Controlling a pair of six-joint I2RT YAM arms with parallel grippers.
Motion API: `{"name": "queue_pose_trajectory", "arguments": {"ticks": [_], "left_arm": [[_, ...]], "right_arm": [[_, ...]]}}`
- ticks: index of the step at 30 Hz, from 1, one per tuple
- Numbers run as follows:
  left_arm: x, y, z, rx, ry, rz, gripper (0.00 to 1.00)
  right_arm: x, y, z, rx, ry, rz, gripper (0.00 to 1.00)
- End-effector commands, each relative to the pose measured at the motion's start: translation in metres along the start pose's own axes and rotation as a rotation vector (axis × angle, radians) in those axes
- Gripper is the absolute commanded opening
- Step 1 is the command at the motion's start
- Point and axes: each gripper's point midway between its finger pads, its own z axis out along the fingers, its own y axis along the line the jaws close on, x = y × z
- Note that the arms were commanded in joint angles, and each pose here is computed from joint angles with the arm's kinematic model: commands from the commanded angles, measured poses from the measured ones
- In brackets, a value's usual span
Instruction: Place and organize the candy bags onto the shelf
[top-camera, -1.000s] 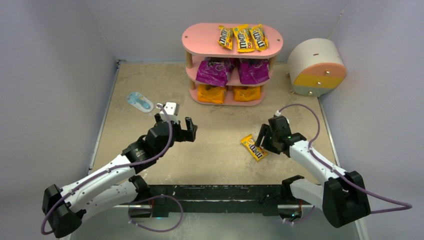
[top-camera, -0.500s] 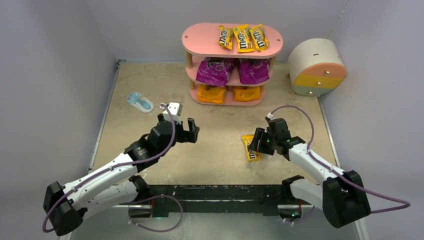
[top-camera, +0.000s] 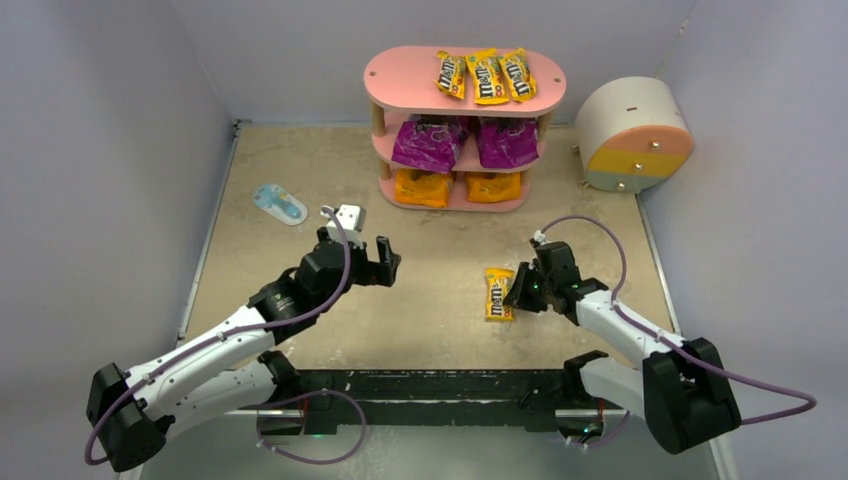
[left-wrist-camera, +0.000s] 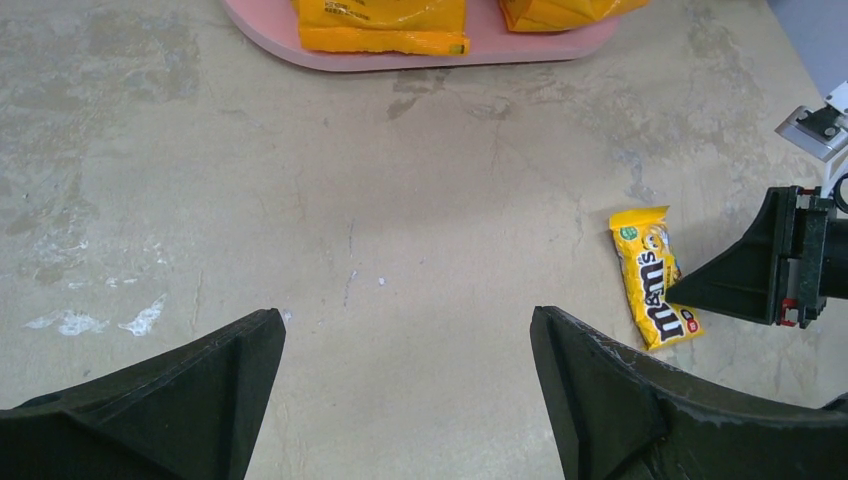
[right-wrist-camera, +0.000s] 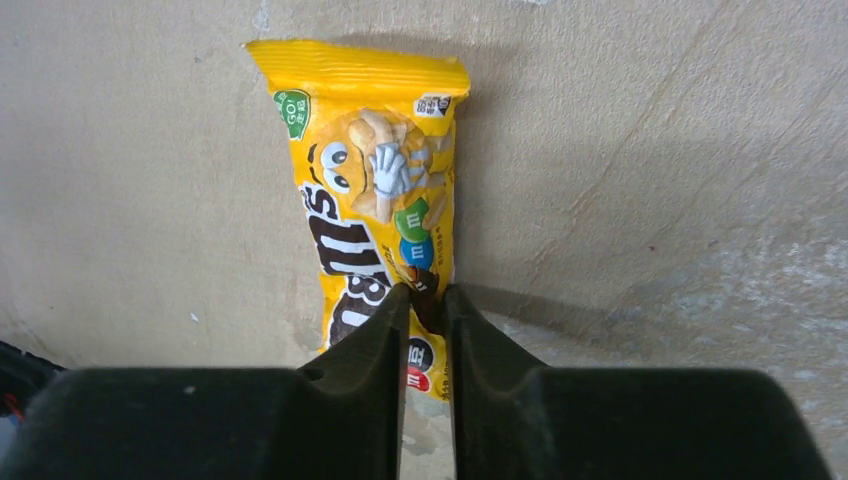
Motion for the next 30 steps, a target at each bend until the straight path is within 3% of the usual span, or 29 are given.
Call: {"name": "queue_pose_trajectory", "arguments": {"ticks": [1,3,10,18,24,30], "left_arm": [[-0.02,-0.016,-0.003,0.061,-0.043,-0.048,1.0],[-0.017,-0.02,-0.003,0.084,-0.034,-0.054,1.0],[-0.001,-0.051,0.003,0.241,0.019,-0.118,1.0],[-0.009,-0.128,0.007,0.617,0.03,-0.238,0.97],[-0.015,-0.16,0.014,0.748,0.055,-0.279,0.84],[-0.016,-0.167,0.02,0.768,0.054,-0.297,0.58]], "right_arm": [[-0.004,0.003,0.004,-0.025,-0.024,-0.011,0.11],[-0.007,0.01,0.002,-0.061,-0.035,-0.018,0.0],[-0.038,0.062,-0.028,-0.286,-0.161,-0.037,0.0],[-0.079,0.144,-0.093,-0.591,-0.35,-0.054,0.0],[-0.093,0.176,-0.124,-0.721,-0.42,-0.081,0.0],[-0.094,0.188,-0.135,-0.767,-0.425,-0.101,0.0]]}}
